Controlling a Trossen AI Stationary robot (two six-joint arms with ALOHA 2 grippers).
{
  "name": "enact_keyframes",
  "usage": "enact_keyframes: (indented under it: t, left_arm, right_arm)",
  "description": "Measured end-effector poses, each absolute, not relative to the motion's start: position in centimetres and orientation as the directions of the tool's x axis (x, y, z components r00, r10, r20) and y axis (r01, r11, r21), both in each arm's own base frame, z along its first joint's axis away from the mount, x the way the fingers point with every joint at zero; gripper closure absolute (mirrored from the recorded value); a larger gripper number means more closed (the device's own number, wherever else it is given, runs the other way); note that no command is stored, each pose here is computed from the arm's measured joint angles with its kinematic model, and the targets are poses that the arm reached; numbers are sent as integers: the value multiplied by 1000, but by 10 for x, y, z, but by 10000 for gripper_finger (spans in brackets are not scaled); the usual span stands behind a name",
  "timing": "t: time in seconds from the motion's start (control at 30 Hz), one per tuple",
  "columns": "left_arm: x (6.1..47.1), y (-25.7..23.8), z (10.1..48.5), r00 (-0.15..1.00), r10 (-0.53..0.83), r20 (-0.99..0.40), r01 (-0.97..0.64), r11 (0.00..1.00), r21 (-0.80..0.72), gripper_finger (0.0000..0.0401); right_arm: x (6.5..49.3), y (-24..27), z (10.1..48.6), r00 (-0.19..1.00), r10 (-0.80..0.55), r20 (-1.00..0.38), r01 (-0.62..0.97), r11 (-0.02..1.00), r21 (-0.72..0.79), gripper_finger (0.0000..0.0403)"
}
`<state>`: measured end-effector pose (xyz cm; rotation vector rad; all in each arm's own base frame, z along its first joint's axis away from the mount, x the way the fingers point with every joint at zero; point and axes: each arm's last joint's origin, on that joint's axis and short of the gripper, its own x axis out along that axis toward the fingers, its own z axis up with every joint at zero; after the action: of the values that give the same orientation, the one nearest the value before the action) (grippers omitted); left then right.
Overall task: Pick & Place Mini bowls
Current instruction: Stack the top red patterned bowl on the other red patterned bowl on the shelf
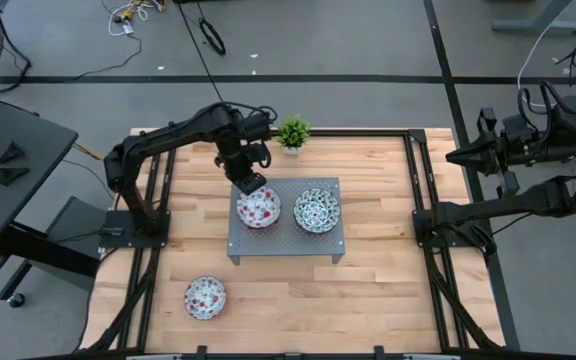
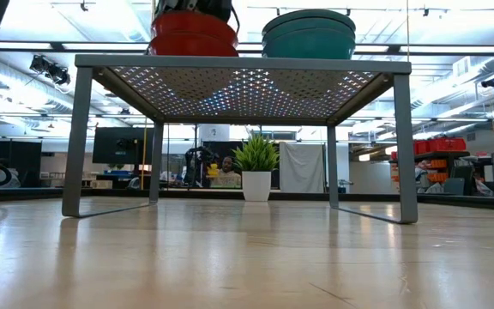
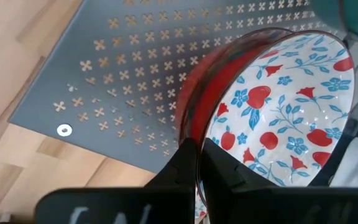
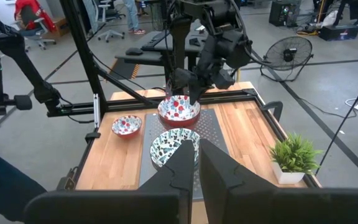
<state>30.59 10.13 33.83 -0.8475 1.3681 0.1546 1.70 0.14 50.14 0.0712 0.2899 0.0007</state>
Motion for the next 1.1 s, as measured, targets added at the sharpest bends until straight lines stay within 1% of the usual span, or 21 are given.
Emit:
enact_keyframes:
  t: [0.2, 0.33, 0.63, 0.77, 1.0, 1.1]
  left_arm:
    - [309, 101, 335, 225, -355, -907, -551, 722, -419, 389]
    - [310, 102, 334, 234, -351, -907, -541, 728, -421, 390]
    - [311, 102, 335, 244, -350, -904, -533, 730, -427, 332]
    - [311, 102, 335, 244, -350, -904, -526, 735, -427, 319]
    - [311, 102, 335, 252, -375, -892, -508, 734, -452, 310]
    - [311, 102, 335, 253, -378, -890, -500, 737, -455, 298]
  right_arm:
    - [17, 1, 501, 958, 11, -286, 10, 997, 70, 373]
    - [17, 1, 501, 958, 11, -286, 9, 997, 70, 373]
    - [17, 1, 501, 958, 11, -286, 10, 997, 70, 373]
    - [17, 1, 501, 958, 11, -286, 9, 997, 70, 373]
    - [17, 1, 501, 958, 11, -286, 9, 997, 70, 373]
    - [17, 1, 501, 958, 11, -286, 10, 997, 70, 373]
